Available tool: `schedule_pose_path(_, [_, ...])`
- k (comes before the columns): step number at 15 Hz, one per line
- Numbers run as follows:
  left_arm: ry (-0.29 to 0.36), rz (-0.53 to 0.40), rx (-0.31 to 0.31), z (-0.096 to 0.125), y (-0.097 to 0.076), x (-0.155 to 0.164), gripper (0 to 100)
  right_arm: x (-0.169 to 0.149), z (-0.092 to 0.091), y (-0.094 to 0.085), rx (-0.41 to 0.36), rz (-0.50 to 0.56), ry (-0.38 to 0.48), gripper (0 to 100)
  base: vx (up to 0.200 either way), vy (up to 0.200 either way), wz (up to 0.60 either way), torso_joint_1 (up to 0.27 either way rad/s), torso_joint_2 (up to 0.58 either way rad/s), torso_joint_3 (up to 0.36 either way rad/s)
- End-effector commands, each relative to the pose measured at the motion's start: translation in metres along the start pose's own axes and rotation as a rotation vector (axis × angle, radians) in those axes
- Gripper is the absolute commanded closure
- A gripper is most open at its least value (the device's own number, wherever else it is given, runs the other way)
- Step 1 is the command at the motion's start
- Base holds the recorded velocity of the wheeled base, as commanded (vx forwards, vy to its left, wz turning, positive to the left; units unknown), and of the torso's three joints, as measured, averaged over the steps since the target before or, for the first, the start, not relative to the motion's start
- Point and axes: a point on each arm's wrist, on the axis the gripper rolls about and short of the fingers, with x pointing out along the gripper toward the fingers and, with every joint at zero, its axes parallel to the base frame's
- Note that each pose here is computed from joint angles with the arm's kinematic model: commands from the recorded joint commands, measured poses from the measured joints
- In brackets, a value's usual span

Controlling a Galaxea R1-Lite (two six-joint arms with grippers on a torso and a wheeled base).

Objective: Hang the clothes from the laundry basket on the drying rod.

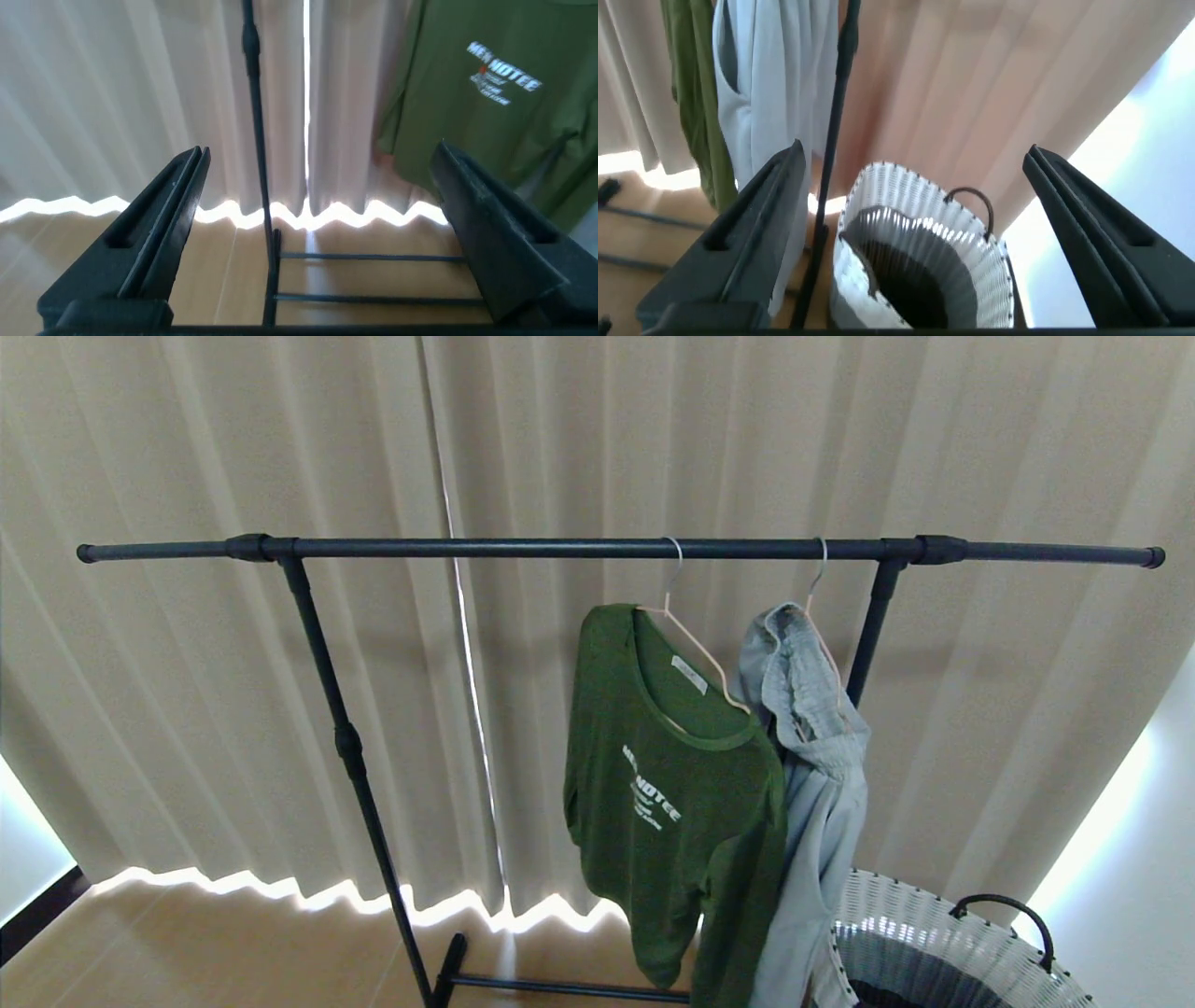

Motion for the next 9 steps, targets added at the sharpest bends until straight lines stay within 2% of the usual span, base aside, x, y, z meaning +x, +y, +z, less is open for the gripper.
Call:
schedule_pose_path(1, [-0.002, 0.001, 0.000, -0.0005, 0.0000, -0.0002, 0, 0.0033, -0.0037, 0.0010, 0.002, -0.001, -0.031, 0, 0.000, 0.000, 0.00, 0.000, 0.00, 0.000])
schedule_pose_path(2, [-0.002, 0.001, 0.000, -0.0005, 0.0000, -0.0002, 0, 0.0051, -0.0048, 0.0014, 0.003, -0.003, -0.053, 0, 0.000, 0.000, 0.00, 0.000, 0.00, 0.000])
schedule_pose_path(3, [-0.004, 0.006, -0.005, -0.0006, 0.0001, -0.0003, 0, 0.0101, -0.0084, 0.0025, 0.005, -0.006, -0.112, 0, 0.000, 0.000, 0.00, 0.000, 0.00, 0.000])
schedule_pose_path(7, [-0.005, 0.004, -0.025, -0.0001, 0.0001, -0.0004, 0, 0.0101, -0.0089, 0.0039, 0.020, 0.048, -0.114, 0, 0.000, 0.000, 0.00, 0.000, 0.00, 0.000])
schedule_pose_path(9, [-0.005, 0.004, -0.025, -0.0001, 0.0001, -0.0004, 0, 0.0101, -0.0100, 0.0056, 0.118, 0.121, -0.107, 0, 0.000, 0.000, 0.00, 0.000, 0.00, 0.000])
